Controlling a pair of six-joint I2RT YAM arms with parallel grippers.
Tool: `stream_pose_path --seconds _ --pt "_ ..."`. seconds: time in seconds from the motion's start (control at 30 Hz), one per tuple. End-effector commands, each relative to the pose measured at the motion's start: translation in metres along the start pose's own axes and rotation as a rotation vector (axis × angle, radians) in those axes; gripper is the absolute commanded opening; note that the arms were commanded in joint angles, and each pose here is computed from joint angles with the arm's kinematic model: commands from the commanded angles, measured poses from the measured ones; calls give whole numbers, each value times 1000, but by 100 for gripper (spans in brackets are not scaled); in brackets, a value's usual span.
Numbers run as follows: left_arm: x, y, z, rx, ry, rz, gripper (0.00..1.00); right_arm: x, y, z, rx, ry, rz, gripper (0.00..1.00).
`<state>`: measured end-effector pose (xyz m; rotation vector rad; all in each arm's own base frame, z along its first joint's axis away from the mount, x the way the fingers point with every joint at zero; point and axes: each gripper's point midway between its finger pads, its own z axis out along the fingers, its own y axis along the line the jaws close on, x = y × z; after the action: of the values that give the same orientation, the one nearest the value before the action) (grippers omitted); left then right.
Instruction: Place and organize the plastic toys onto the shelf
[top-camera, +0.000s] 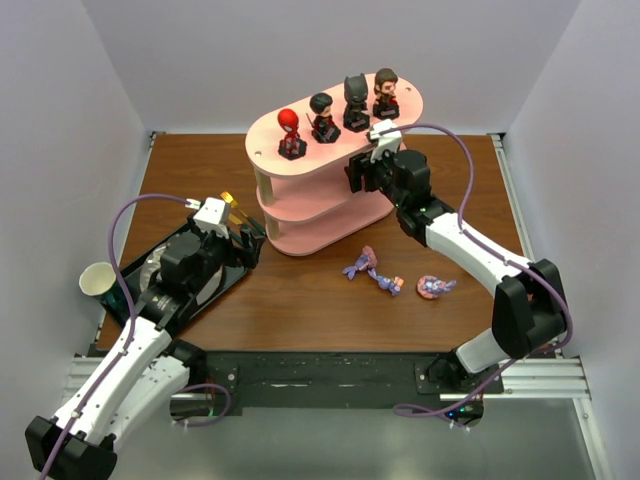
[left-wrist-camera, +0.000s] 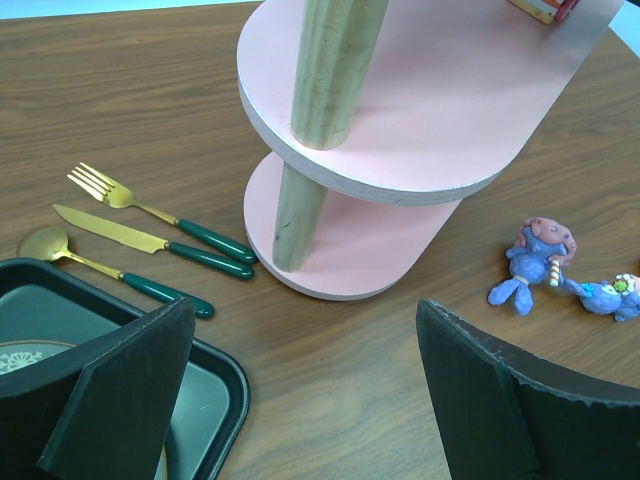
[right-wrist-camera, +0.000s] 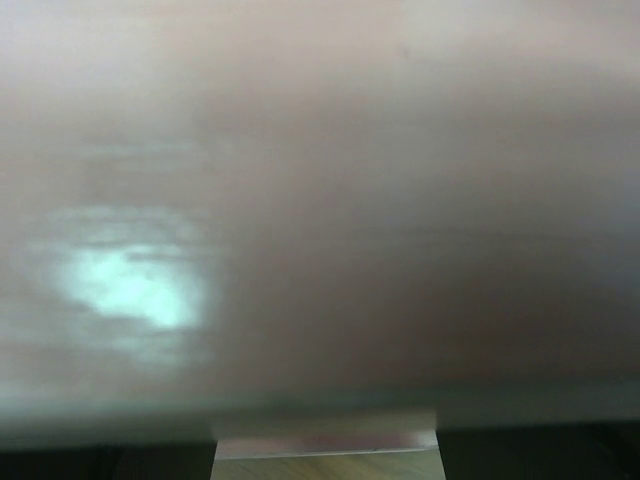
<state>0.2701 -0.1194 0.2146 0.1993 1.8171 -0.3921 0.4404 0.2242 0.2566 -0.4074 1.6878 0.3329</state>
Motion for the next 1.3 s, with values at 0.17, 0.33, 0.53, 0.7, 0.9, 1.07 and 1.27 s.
stream_pose_path --seconds 0.17,0.33,0.53,0.7,0.9,1.07,1.27 --pt "-4 0 -1 9 -25 18 96 -42 2 -52 -9 -48 62 80" --pt "-5 0 -1 10 -28 18 96 -26 -14 -97 83 49 60 84" --pt "-6 -7 -3 49 -33 17 97 4 -40 -163 239 158 76 87" --pt "-6 -11 -6 70 -39 17 97 30 -63 -207 406 236 130 88" --pt "-9 -18 -9 108 -50 22 97 49 -87 -242 601 336 213 87" --pt "-11 -24 -14 136 -63 33 97 81 -99 -255 700 422 314 88" --pt "-14 -34 -22 172 -87 52 98 109 -123 -270 795 456 473 99"
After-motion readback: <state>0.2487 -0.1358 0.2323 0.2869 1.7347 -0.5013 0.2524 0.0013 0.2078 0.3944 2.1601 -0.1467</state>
